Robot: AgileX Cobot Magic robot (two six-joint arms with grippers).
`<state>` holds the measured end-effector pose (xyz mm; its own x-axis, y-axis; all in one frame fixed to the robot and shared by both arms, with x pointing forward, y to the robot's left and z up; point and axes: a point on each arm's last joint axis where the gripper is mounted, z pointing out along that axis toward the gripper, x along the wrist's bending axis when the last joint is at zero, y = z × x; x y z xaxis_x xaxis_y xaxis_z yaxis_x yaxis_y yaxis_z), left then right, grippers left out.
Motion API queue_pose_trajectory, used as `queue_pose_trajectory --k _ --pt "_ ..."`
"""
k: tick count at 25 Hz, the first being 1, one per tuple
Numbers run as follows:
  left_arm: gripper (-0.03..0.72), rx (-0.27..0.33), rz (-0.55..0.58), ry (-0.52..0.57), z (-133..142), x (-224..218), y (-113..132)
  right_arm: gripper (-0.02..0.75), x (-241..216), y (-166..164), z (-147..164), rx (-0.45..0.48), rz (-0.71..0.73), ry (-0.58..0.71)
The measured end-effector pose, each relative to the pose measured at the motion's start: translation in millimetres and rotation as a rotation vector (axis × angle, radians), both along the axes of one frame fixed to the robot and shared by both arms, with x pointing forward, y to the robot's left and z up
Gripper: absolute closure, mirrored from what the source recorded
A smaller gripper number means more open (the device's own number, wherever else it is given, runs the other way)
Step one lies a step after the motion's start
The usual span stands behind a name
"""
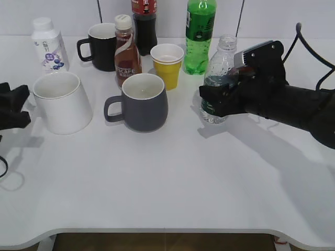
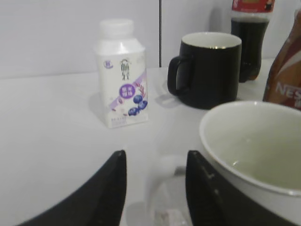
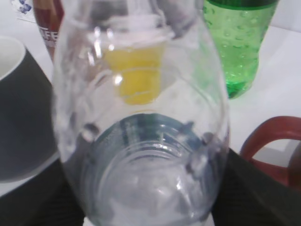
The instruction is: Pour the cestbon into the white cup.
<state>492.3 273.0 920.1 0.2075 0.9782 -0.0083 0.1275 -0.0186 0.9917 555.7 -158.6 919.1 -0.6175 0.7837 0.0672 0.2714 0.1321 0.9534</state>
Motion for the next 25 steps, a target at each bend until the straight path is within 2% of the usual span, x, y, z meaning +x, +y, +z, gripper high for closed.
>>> queue_pose_trajectory --k 4,8,11,15,20,22,25 --pt "0.366 0.006 0.002 -0.009 10 -2 0 0.176 -2 -1 3 -0.006 0.003 0.001" --pt "0.363 0.021 0.006 0.016 17 -5 1 0.157 -3 -1 16 0.002 0.004 -0.034" --pt "0.363 0.037 0.012 0.039 25 -9 2 0.151 -6 -2 36 0.018 0.006 -0.091" --pt "0.363 0.046 0.031 0.089 45 -20 5 0.15 -17 -8 78 0.01 -0.016 -0.172" --pt "0.347 0.063 0.088 0.175 99 -45 10 0.15 -47 -22 134 0.013 -0.059 -0.185" --pt "0.309 0.07 0.096 0.186 125 -64 10 0.15 -65 -28 154 -0.003 -0.044 -0.193" --pt "0.226 0.043 0.094 0.161 161 -104 10 0.15 -94 -37 181 -0.01 -0.036 -0.213"
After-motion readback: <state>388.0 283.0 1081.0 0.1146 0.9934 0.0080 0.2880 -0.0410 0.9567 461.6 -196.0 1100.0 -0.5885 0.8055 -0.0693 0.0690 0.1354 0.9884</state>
